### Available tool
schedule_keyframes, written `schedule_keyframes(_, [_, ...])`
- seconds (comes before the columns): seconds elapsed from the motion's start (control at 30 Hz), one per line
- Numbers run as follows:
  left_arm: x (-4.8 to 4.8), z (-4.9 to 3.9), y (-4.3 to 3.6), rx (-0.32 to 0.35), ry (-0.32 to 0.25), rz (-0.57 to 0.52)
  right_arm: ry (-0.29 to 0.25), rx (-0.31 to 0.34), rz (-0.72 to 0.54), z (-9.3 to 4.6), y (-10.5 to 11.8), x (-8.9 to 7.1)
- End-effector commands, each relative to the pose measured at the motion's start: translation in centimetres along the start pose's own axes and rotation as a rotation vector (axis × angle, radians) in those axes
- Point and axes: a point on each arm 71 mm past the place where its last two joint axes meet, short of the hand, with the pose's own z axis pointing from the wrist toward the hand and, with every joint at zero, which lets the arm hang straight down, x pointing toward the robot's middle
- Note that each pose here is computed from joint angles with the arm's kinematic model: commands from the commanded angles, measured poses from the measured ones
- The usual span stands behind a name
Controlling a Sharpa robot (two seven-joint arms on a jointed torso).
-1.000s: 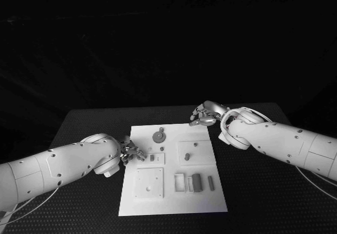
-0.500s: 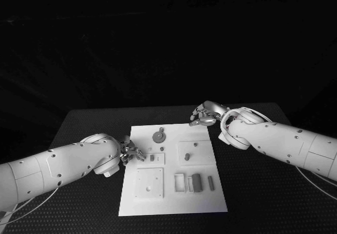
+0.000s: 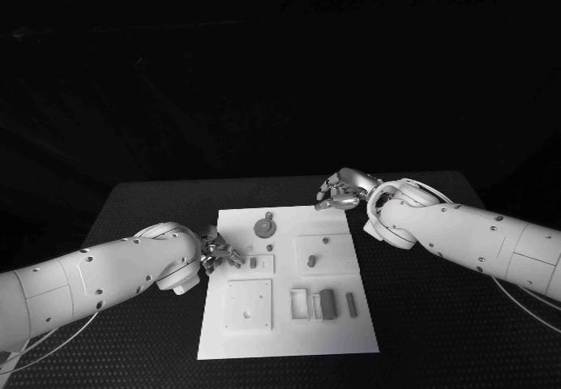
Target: Assemble the parts on the task board
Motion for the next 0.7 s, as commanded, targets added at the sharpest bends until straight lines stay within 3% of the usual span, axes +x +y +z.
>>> schedule_keyframes(0.03, [0.15,-0.05,-0.42,0.026,0.009,-0.021,0.008,-0.010,-0.003,0.01,0.11,0.08])
schedule_keyframes(0.7, [0.15,-0.04,-0.37,0.024,0.012,-0.019,0.008,-0.008,-0.003,-0.03,0.01,0.03])
